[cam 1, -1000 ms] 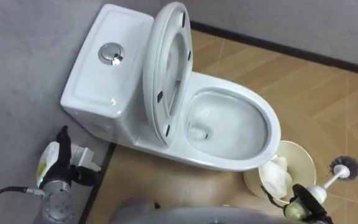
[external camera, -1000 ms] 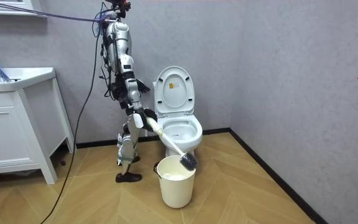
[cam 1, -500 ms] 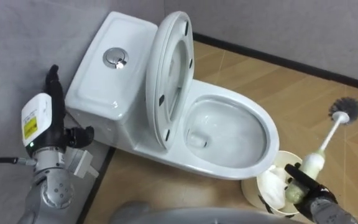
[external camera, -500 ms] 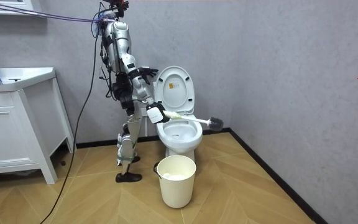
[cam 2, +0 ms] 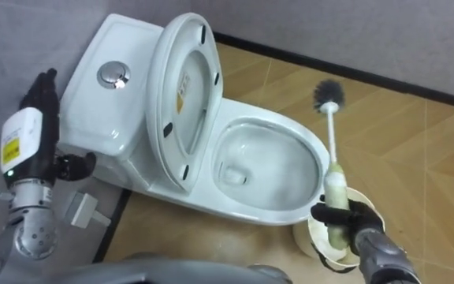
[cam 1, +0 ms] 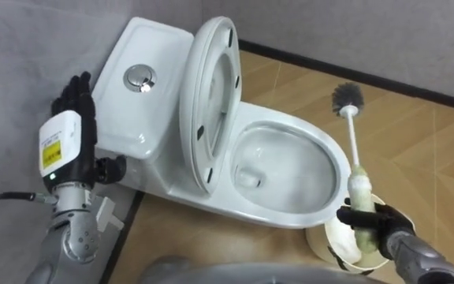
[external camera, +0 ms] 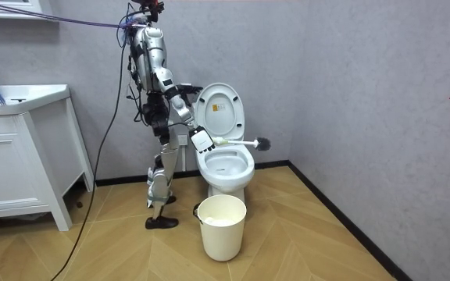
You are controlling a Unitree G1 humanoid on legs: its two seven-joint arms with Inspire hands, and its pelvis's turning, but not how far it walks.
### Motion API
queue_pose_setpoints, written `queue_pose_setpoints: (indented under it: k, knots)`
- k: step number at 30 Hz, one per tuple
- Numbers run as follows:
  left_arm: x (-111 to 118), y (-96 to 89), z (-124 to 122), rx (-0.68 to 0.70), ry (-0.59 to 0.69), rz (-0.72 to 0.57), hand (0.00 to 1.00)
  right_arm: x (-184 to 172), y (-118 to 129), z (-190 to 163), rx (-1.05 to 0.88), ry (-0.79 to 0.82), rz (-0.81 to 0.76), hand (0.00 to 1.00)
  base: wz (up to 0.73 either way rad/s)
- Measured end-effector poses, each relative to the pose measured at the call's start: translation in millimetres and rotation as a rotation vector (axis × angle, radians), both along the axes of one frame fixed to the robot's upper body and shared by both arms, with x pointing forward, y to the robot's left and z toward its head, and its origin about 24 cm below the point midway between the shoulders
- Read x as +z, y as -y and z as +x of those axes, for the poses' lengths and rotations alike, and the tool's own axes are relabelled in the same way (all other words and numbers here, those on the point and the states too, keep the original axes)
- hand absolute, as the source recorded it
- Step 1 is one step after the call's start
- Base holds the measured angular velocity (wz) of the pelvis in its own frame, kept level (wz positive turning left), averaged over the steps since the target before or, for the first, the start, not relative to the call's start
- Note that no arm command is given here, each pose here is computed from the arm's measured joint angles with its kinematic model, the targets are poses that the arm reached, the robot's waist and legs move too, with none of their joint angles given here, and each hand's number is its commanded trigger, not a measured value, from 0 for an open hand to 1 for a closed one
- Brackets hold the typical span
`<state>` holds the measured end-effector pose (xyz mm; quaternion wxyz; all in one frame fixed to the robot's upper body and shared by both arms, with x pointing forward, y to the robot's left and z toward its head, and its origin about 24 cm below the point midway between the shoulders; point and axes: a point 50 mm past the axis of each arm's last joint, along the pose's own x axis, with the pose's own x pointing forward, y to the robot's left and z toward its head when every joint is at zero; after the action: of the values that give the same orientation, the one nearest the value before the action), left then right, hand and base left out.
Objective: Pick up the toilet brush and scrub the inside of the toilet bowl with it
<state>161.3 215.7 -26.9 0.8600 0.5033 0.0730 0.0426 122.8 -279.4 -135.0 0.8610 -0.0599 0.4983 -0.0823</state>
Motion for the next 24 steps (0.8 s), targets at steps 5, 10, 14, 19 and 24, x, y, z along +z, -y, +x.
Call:
queue_pose_setpoints:
  k: [5,10,14,19,24]
  knots:
    - [-17,12.8,1,-0.119,-0.12,0.02,0.0,1,-5,4,0.138,-0.015,-0.031,1.0,0.0]
    - [-21,11.2,2,-0.219,-0.176,0.12,0.0,2,-1,6,0.254,-0.052,-0.088,1.0,0.0]
    - [-24,8.5,7,-0.253,-0.192,0.184,0.0,7,7,10,0.352,-0.075,-0.172,1.0,-0.03]
    - [-21,8.1,26,-0.264,-0.145,0.192,0.0,9,16,15,0.49,-0.156,-0.278,1.0,0.0]
    - [-12,6.2,54,-0.27,-0.071,0.217,0.0,10,13,20,0.667,-0.203,-0.375,1.0,-0.03]
